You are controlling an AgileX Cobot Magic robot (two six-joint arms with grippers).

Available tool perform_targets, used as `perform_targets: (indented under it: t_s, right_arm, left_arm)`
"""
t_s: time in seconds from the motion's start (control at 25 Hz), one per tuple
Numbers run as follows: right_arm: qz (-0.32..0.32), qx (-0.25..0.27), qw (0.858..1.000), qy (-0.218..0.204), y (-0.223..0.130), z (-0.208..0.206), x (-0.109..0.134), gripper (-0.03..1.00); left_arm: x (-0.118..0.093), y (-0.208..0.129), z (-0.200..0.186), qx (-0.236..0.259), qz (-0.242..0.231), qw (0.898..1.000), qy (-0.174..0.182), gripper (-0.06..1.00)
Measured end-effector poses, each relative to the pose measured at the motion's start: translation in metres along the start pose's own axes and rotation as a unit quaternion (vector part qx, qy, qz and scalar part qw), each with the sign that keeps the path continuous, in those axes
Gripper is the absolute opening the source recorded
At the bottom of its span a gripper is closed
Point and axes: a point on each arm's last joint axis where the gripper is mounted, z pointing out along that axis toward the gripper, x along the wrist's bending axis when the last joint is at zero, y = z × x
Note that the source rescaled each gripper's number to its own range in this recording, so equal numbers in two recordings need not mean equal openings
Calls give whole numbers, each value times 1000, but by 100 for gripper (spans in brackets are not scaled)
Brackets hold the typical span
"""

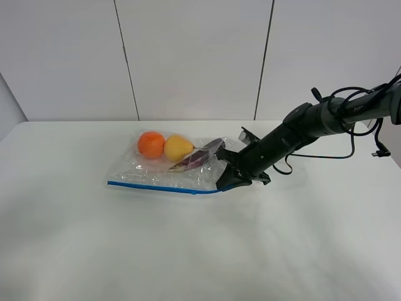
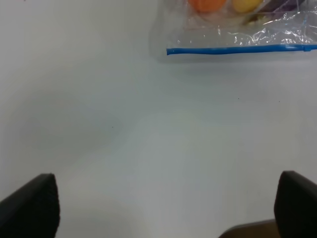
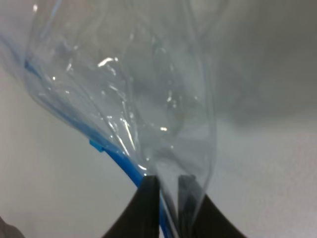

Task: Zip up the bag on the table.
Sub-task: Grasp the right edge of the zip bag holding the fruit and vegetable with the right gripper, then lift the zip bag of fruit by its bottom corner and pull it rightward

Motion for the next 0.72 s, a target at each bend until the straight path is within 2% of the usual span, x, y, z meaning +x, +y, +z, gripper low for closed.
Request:
perform_targets:
  t_s: [0.28, 0.4, 0.44, 0.72]
  right_arm:
    - [-5, 9, 1000, -1, -2, 0, 0, 13]
    - [-6, 9, 1000, -1, -2, 0, 0, 1]
    - [-6, 8, 1000, -1, -1, 0, 0, 0]
    - [-33, 8, 999, 17, 12, -10, 12, 0]
  left_arm:
    - [0, 0, 0, 0, 0, 1000, 0, 100]
    - [0, 0, 0, 0, 0, 1000, 0, 100]
    - [0, 0, 0, 0, 0, 1000, 0, 100]
    - [0, 0, 0, 0, 0, 1000, 0, 100]
